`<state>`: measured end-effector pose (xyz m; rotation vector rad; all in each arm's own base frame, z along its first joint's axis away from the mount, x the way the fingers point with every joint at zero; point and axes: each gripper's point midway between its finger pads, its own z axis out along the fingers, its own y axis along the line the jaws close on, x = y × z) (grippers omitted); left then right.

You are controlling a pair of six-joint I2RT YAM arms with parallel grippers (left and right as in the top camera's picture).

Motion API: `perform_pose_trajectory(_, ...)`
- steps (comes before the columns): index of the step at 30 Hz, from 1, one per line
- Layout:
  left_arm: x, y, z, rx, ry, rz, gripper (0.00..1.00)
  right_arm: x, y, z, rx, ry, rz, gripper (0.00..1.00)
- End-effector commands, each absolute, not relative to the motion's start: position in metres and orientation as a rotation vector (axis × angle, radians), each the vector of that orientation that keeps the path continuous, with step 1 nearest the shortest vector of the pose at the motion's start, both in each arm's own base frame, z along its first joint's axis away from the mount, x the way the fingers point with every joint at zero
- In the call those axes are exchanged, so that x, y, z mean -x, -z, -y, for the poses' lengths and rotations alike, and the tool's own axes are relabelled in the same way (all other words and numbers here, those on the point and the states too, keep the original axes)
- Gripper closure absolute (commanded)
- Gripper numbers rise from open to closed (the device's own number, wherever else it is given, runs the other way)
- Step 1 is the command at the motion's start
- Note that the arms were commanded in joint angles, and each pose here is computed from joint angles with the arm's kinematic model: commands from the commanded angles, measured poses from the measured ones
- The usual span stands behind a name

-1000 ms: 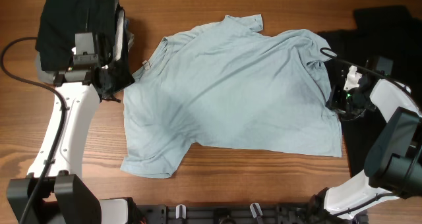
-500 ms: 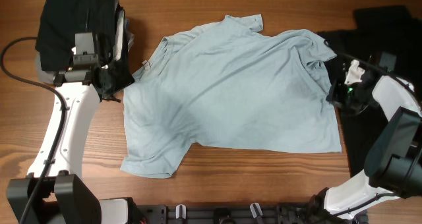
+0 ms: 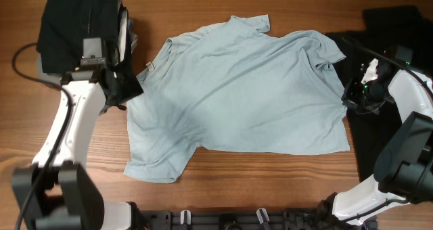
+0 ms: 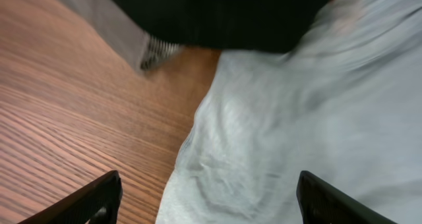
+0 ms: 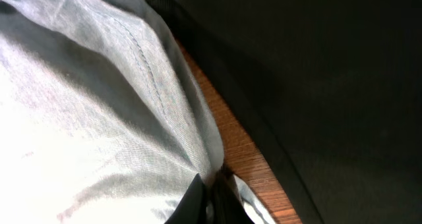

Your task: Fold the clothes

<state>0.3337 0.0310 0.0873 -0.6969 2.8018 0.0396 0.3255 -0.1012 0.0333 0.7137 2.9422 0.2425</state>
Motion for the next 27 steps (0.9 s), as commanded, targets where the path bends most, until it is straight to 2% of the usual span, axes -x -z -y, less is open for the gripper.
perform_pose_trajectory(1, -0.326, -0.042, -0.030, 0.686, -0.043, -2.932, 0.18, -0.329, -0.044, 0.108, -0.731, -0.191, -2.912, 0.96)
perform_pose_trajectory(7, -0.341, 0.000, -0.031, 0.607, -0.044, -2.977, 0.21, -0.329, -0.044, 0.108, -0.733, -0.192, -2.911, 0.96)
perform_pose_trajectory(9, -0.345, 0.008, -0.033, 0.566, -0.049, -2.984, 0.25, -0.329, -0.044, 0.108, -0.732, -0.192, -2.911, 0.96)
perform_pose_trajectory(14, -0.354, 0.011, -0.038, 0.580, 0.007, -2.950, 0.30, -0.329, -0.044, 0.108, -0.733, -0.192, -2.911, 0.96)
perform_pose_trajectory(17, -0.363, 0.011, -0.034, 0.602, 0.145, -2.919, 0.39, -0.329, -0.044, 0.108, -0.733, -0.192, -2.911, 0.96)
perform_pose_trajectory(24, -0.385, 0.004, -0.020, 0.417, 0.293, -2.850, 0.37, -0.329, -0.044, 0.108, -0.733, -0.191, -2.911, 0.96)
perform_pose_trajectory(27, -0.374, 0.007, -0.017, 0.429, 0.312, -2.897, 0.46, -0.329, -0.044, 0.108, -0.734, -0.191, -2.912, 0.96)
